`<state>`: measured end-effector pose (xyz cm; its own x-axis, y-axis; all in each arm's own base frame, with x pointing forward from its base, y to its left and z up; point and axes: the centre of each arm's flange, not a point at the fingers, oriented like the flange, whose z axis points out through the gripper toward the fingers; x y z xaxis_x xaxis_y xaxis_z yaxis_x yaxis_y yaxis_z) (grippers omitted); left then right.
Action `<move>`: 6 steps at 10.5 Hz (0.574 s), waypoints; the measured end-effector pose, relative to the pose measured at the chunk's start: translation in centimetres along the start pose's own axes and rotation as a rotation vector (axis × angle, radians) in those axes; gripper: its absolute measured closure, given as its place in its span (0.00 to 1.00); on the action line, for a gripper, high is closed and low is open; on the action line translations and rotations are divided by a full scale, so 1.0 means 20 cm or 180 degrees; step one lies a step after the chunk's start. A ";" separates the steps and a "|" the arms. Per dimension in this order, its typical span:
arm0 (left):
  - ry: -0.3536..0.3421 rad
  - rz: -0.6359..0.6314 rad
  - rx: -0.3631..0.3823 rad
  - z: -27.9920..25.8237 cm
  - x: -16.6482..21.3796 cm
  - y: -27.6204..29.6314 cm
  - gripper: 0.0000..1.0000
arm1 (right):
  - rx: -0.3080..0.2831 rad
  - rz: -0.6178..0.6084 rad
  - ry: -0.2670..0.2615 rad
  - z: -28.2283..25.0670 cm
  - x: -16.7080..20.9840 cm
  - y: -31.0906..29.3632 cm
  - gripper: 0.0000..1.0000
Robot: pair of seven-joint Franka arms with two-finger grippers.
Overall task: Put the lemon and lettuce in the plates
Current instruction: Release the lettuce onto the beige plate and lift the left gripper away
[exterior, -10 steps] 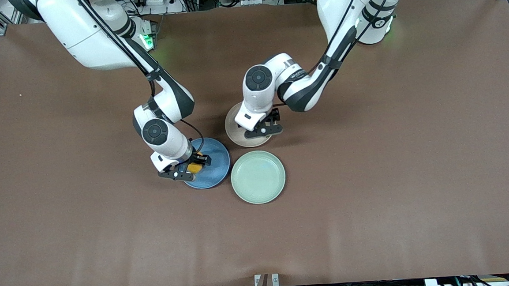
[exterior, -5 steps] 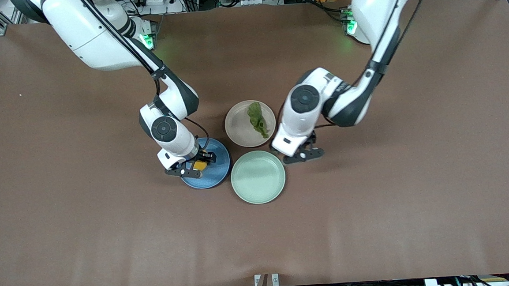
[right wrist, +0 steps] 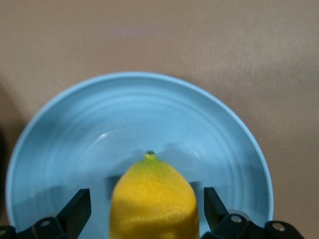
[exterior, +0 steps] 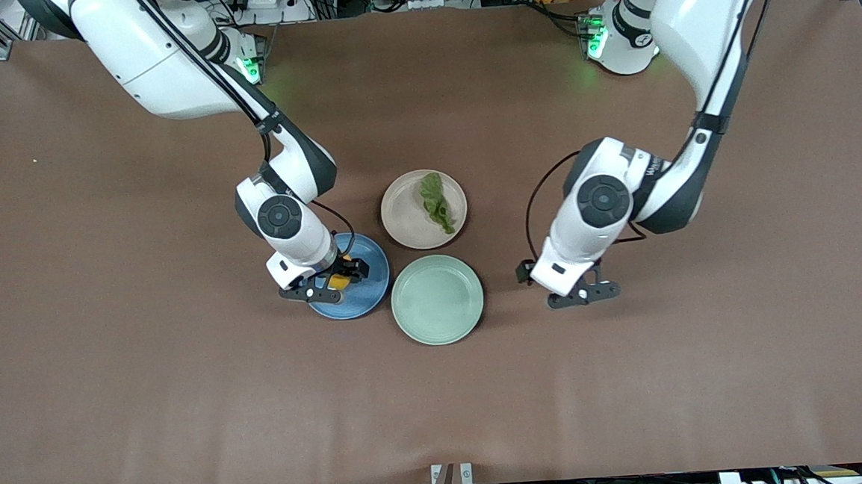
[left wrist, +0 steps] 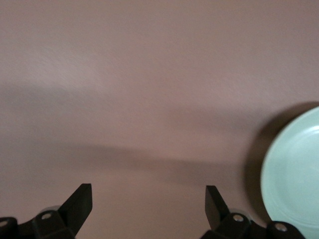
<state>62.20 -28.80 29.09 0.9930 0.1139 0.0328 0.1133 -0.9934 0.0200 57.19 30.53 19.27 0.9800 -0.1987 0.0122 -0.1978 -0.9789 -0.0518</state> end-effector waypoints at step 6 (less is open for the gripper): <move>-0.0293 0.0467 0.0304 -0.01 0.18 -0.51 0.00 | -0.0230 -0.0041 -0.0061 -0.30 0.11 -0.02 0.00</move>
<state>64.54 -18.21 29.24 0.9975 -0.0299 -0.0633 -0.0345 -0.9967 -0.0731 59.33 30.24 25.37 0.9826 -0.1858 -0.0069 -0.1856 -0.9824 0.0206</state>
